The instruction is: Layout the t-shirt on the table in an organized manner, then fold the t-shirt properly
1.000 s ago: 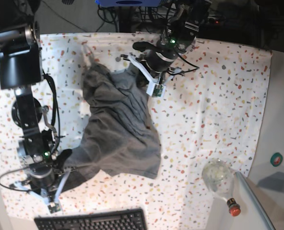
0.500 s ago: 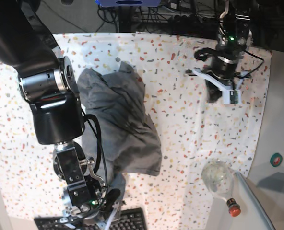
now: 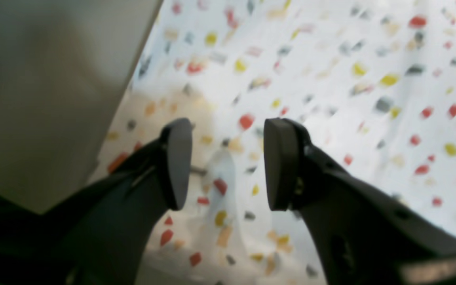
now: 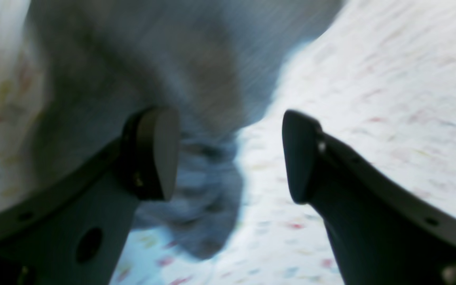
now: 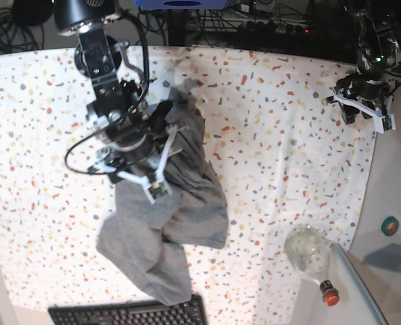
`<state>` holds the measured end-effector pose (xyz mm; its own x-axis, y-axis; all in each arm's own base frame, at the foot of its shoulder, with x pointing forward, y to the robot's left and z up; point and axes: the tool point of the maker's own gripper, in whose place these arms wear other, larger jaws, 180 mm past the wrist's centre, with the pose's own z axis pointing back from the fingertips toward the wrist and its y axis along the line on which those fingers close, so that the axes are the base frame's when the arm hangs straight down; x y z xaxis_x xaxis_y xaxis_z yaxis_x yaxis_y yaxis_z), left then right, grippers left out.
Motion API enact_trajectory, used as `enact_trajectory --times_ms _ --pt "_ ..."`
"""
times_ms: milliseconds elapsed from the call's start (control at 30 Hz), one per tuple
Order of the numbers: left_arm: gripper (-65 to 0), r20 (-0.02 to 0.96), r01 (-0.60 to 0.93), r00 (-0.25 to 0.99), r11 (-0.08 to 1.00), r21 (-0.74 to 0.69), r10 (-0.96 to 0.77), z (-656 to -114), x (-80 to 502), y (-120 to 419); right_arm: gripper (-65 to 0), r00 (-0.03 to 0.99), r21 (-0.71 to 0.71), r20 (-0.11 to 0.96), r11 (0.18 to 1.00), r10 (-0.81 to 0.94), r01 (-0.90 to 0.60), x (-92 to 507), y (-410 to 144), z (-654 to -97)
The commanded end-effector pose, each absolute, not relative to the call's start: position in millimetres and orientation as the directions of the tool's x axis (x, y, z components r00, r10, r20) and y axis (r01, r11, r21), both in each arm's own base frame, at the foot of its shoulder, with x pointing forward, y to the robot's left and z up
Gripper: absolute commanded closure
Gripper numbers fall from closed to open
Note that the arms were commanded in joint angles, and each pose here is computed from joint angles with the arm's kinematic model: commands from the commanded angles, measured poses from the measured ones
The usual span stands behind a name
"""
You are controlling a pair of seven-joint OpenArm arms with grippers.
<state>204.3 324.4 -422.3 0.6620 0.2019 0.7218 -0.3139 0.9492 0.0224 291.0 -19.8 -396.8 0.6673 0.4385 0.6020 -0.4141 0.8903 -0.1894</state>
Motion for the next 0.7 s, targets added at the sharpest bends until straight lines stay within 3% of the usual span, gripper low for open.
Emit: enact_trajectory --times_ms 0,233,467,667 --pt "-29.1 0.769 -0.328 0.606 0.945 0.007 0.205 -404 214 340 -37.7 0.64 -0.202 0.626 0.885 0.447 -0.42 291 -17 -391" --pt "-28.6 0.758 -0.399 0.575 0.914 -0.069 0.308 -403 202 379 -37.7 0.63 -0.132 0.597 0.835 0.497 -0.534 239 25 -416" --pt "-29.0 0.76 -0.398 0.569 0.914 -0.08 0.314 -403 204 375 -37.7 0.563 -0.156 0.629 0.796 0.537 -0.585 258 46 -414" --pt "-29.1 0.783 -0.222 0.57 0.964 -0.145 0.249 -396 254 307 -37.7 0.551 -0.139 0.597 0.751 0.583 -0.645 237 63 -428"
